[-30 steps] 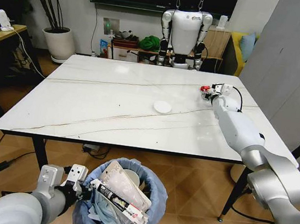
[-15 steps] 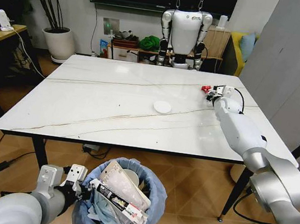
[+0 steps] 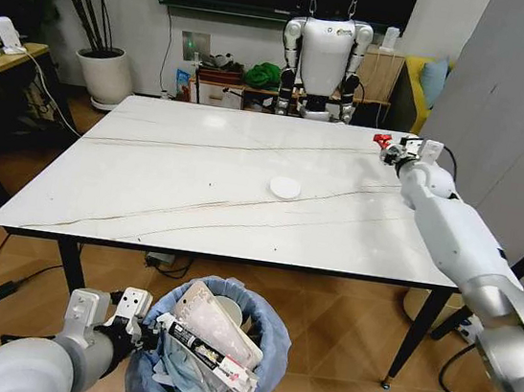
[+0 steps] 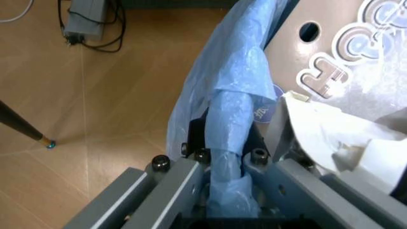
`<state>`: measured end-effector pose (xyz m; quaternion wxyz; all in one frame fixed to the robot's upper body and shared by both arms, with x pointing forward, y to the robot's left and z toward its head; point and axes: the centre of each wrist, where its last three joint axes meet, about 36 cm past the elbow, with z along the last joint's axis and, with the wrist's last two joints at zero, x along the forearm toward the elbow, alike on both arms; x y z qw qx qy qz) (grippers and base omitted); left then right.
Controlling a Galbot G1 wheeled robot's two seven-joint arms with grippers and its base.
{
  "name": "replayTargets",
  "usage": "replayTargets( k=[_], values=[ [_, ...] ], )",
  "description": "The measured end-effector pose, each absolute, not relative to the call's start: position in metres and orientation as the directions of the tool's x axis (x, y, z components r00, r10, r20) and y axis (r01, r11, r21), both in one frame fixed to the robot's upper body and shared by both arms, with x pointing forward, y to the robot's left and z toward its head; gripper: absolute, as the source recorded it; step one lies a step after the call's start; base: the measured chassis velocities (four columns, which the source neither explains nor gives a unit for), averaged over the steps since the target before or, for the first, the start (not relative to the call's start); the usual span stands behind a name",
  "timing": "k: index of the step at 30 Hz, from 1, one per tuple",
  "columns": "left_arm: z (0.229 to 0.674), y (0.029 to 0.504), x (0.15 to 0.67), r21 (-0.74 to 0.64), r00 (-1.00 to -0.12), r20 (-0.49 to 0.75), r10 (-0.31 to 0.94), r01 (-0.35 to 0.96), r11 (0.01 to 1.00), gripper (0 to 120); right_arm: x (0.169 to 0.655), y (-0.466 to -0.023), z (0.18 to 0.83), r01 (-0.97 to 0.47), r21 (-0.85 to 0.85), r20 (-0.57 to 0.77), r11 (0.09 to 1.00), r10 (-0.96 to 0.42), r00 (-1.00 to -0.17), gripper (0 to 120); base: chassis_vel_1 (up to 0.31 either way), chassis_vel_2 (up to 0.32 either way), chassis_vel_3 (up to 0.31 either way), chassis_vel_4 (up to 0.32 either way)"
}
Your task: Pick up the trash bin and place the trash from the table into it.
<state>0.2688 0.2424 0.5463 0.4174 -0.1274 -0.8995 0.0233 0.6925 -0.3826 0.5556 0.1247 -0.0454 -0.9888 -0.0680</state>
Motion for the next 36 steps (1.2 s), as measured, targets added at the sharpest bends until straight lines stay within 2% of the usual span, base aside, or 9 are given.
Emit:
replayTargets(
  k=[12, 17, 18, 20, 22, 26, 36],
  values=[
    [0.547, 0.240, 0.270, -0.156, -0.623, 0.738, 0.259, 0.216, 0.964, 0, 0.607, -0.354, 0.604, -0.061, 0.209, 0.148, 0.976, -0.093, -0.985, 49, 0.000, 0.000, 0.000, 0.000],
    [0.548, 0.240, 0.271, -0.158, -0.625, 0.736, 0.262, 0.218, 0.963, 0, 0.544, -0.340, 0.617, -0.188, 0.254, 0.091, 0.949, -0.217, -0.972, 49, 0.000, 0.000, 0.000, 0.000],
    [0.548, 0.240, 0.271, -0.158, -0.625, 0.736, 0.262, 0.218, 0.963, 0, 0.544, -0.340, 0.617, -0.188, 0.254, 0.091, 0.949, -0.217, -0.972, 49, 0.000, 0.000, 0.000, 0.000],
    [0.548, 0.240, 0.271, -0.159, -0.623, 0.737, 0.262, 0.217, 0.963, 0, 0.509, -0.334, 0.624, -0.263, 0.254, 0.048, 0.931, -0.283, -0.958, 49, 0.000, 0.000, 0.000, 0.000],
    [0.548, 0.240, 0.271, -0.159, -0.623, 0.737, 0.262, 0.217, 0.963, 0, 0.499, -0.332, 0.626, -0.281, 0.254, 0.039, 0.926, -0.300, -0.953, 49, 0.000, 0.000, 0.000, 0.000],
    [0.547, 0.240, 0.270, -0.153, -0.622, 0.742, 0.251, 0.208, 0.966, 0, 0.449, -0.317, 0.629, -0.376, 0.245, 0.009, 0.894, -0.390, -0.921, 49, 0.000, 0.000, 0.000, 0.000],
    [0.543, 0.243, 0.265, -0.115, -0.614, 0.770, 0.172, 0.132, 0.985, 0, 0.387, -0.267, 0.625, -0.571, 0.255, -0.013, 0.780, -0.588, -0.809, 49, 0.000, 0.000, 0.000, 0.000]
  ],
)
